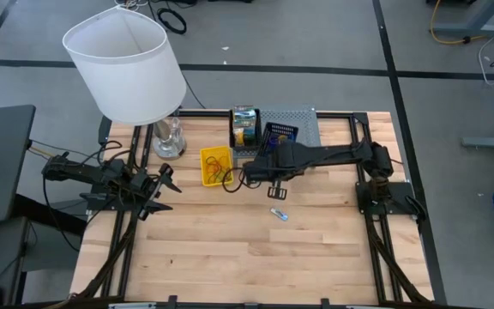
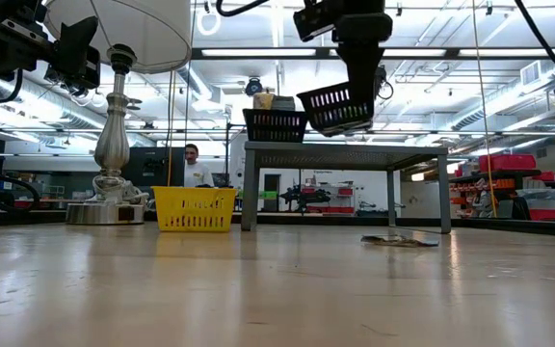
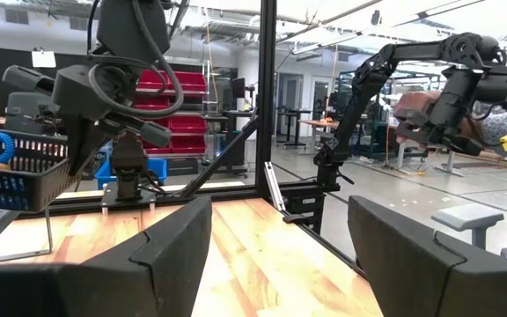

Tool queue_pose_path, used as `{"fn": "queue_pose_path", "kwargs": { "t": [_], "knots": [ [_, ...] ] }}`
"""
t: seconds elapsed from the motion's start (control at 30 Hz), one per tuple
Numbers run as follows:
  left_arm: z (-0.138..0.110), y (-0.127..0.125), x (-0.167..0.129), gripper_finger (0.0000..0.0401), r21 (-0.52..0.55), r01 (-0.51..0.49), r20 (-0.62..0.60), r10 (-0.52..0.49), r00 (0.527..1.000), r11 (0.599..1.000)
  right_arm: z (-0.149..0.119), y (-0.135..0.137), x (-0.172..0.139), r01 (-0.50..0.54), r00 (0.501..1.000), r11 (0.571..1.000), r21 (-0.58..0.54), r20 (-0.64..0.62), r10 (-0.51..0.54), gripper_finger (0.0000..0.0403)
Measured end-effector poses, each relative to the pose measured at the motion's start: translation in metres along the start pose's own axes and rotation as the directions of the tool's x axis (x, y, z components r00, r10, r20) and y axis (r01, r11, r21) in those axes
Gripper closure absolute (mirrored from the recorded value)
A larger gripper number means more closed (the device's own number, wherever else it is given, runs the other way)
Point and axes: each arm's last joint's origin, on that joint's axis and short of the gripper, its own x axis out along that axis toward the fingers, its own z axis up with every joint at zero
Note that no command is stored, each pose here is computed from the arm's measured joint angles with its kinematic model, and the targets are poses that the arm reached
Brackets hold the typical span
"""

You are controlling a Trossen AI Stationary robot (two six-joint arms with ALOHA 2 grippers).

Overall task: Pick & Place Office Desk Supplies
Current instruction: Put the black bin on the shelf

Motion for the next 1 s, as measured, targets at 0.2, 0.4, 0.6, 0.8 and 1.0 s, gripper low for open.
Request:
{"fn": "queue_pose_path", "kwargs": {
  "t": [0.2,0.4,0.6,0.8,1.0],
  "knots": [
    [0.0,0.0,0.0,0.0133,0.0,0.0,0.0,0.0,1.0,1.0,0.001,-0.006,0.003,-0.02,1.0,1.0,0.012,-0.012,0.02,0.0401],
    [0.0,0.0,0.0,0.0133,0.0,0.0,0.0,0.0,1.0,1.0,0.002,-0.011,0.005,-0.019,1.0,1.0,0.025,-0.018,0.019,0.0398],
    [0.0,0.0,0.0,0.0133,0.0,0.0,0.0,0.0,1.0,1.0,0.003,-0.016,0.007,-0.006,1.0,0.999,0.047,-0.02,0.007,0.0355],
    [0.0,0.0,0.0,0.0133,0.0,0.0,0.0,0.0,1.0,1.0,0.004,-0.019,0.008,0.004,1.0,0.999,0.037,-0.021,-0.003,0.0328],
    [0.0,0.0,0.0,0.0133,0.0,0.0,0.0,0.0,1.0,1.0,0.004,-0.018,0.008,0.002,1.0,1.0,-0.021,-0.021,-0.002,0.0298]
  ]
}}
